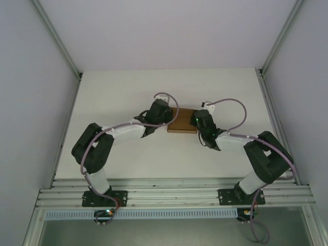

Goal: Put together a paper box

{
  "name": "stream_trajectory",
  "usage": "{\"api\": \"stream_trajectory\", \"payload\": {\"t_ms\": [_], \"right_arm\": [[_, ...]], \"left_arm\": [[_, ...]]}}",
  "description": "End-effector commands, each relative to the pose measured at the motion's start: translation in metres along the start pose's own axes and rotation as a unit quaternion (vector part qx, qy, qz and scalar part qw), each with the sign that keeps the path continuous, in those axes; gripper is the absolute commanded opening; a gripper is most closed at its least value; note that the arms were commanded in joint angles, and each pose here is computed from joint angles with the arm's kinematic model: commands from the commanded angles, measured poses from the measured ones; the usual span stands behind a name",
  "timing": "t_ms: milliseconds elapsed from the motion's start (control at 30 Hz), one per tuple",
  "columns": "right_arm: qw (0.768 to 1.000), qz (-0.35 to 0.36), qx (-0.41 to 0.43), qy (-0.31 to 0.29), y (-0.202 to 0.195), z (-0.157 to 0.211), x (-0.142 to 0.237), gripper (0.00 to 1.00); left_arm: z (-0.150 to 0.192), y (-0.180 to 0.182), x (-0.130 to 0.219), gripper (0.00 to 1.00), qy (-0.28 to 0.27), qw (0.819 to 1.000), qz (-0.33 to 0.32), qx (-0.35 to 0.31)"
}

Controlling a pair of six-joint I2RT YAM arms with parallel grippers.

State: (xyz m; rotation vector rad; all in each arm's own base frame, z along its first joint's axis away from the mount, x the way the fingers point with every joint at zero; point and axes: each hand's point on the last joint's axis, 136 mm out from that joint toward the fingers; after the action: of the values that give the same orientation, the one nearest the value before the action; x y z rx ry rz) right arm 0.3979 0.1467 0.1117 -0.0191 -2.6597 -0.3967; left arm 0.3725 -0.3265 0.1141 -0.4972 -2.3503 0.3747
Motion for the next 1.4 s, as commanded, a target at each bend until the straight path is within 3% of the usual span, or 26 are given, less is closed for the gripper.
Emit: {"api": "stream_trajectory", "payload": {"t_ms": [0,167,333,433,533,667,800,933,1100,1267,1367], "right_arm": [[0.998,-0.008,0.037,0.042,-0.007,0.031,0.007,0.16],[0.996,-0.013,0.05,0.068,-0.014,0.055,0.012,0.15],[0.996,0.0,0.054,0.069,-0.021,0.063,0.017,0.15],[0.996,0.013,0.064,0.067,-0.025,0.068,0.02,0.15],[0.995,0.027,0.069,0.072,-0.031,0.072,0.023,0.15],[0.995,0.031,0.069,0.069,-0.032,0.072,0.025,0.15],[0.995,0.031,0.07,0.071,-0.032,0.074,0.025,0.14],[0.995,0.031,0.07,0.069,-0.031,0.073,0.025,0.16],[0.996,0.013,0.067,0.056,-0.017,0.05,0.032,0.25],[0.996,-0.028,0.069,0.045,0.006,0.022,0.044,0.58],[0.995,-0.043,0.074,0.047,0.015,0.007,0.053,0.68]], "left_arm": [[0.045,0.003,0.001,0.09,0.051,0.998,0.019,-0.011],[0.061,0.005,0.006,0.09,0.061,0.998,0.023,-0.024],[0.058,0.0,0.02,0.19,0.049,0.998,0.014,-0.047],[0.052,-0.009,0.031,0.37,0.038,0.997,0.015,-0.059],[0.049,-0.02,0.041,0.48,0.042,0.996,0.029,-0.073],[0.044,-0.027,0.059,0.82,0.047,0.996,0.036,-0.073],[0.034,-0.018,0.081,0.99,0.032,0.998,0.019,-0.057],[0.033,-0.02,0.102,1.0,0.036,0.997,0.037,-0.056],[0.013,-0.011,0.12,1.0,0.012,0.998,0.013,-0.059],[-0.022,0.001,0.126,1.0,0.009,0.999,0.026,-0.036],[-0.04,0.002,0.126,1.0,0.026,0.998,0.044,-0.039]]}}
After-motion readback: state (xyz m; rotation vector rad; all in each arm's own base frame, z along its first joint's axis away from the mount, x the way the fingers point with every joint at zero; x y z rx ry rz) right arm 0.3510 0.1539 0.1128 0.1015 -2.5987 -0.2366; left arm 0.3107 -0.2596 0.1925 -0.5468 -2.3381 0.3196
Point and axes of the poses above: each hand's point on the last joint's axis, 136 mm out from that joint toward the fingers, its own x axis back along the fingers, its own y axis along the line the jaws close on, z = x × y, and after that the axes turned 7 degrees about x, right-handed
